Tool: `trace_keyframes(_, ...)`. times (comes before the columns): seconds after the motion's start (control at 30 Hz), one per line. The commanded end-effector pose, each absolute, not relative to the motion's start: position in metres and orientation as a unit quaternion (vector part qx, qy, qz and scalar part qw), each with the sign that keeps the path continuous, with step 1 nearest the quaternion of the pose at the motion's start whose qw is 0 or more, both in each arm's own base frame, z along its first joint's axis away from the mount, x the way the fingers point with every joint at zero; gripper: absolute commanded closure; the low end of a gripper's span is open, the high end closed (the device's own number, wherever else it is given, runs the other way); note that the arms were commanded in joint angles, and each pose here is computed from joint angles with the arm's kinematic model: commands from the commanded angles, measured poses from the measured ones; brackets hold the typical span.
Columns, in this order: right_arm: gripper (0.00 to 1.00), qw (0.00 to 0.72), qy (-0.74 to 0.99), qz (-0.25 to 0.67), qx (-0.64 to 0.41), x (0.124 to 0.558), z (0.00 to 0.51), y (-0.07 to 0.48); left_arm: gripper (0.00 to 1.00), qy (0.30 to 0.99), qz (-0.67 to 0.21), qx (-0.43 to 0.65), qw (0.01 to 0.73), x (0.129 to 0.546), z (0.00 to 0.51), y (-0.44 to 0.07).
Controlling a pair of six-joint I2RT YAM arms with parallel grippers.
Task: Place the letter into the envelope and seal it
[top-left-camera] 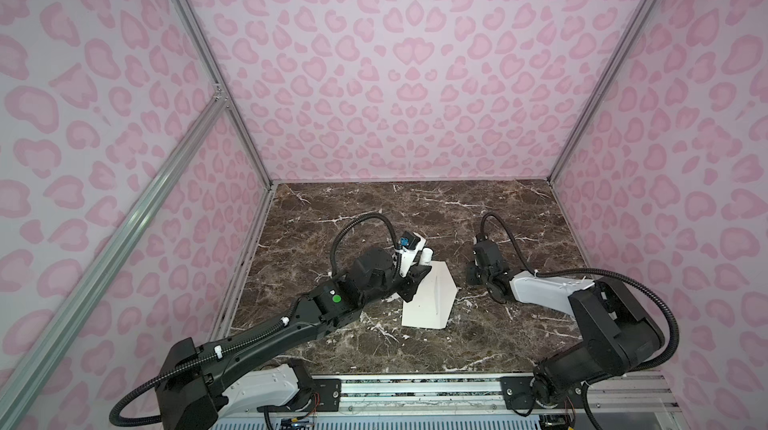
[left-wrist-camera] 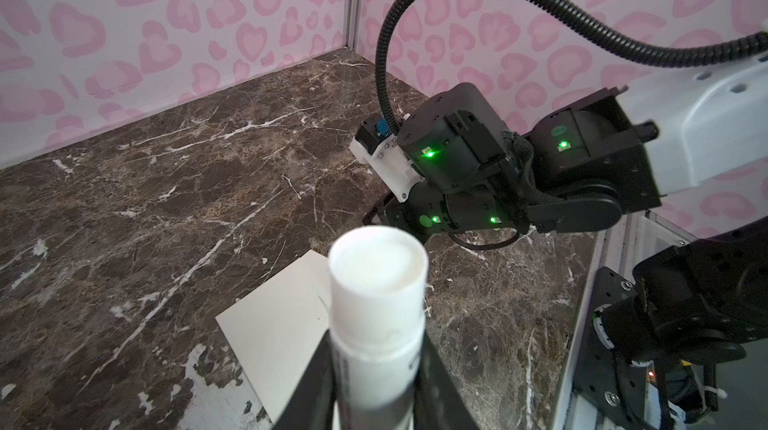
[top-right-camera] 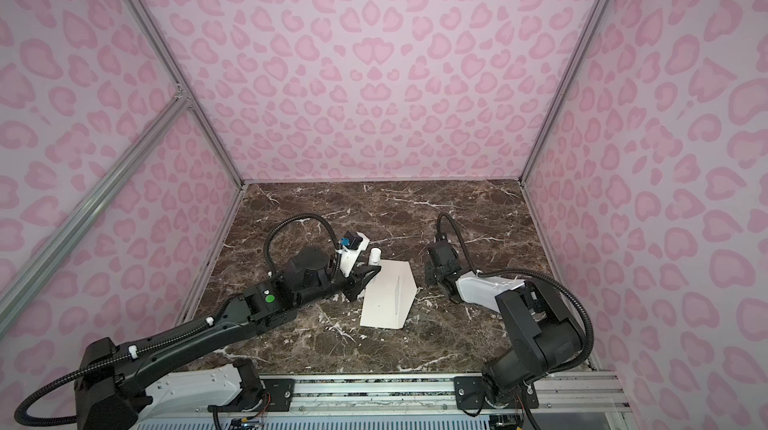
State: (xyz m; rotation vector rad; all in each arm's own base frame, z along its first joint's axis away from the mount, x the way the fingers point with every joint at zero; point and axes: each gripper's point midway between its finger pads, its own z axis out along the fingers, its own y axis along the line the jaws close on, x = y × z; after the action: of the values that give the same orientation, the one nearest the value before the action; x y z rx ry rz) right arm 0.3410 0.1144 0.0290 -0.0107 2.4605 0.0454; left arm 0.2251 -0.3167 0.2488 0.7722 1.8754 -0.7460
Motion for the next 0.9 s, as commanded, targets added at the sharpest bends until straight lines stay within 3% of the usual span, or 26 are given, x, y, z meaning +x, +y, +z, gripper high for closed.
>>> trace_keyframes(0.0,0.79,0.338,0.941,0.012,-0.004,0.3408,0.0292,0.112,0.89,0.76,-0.307,0.313,0.48,0.2263,0.2555,-0.3172)
trace_keyframes(0.87,0.65,0.335,0.942,0.013,0.0,0.3347,0.0288,0.1095,0.89,0.763,-0.299,0.312,0.482,0.2263,0.2555,-0.3126)
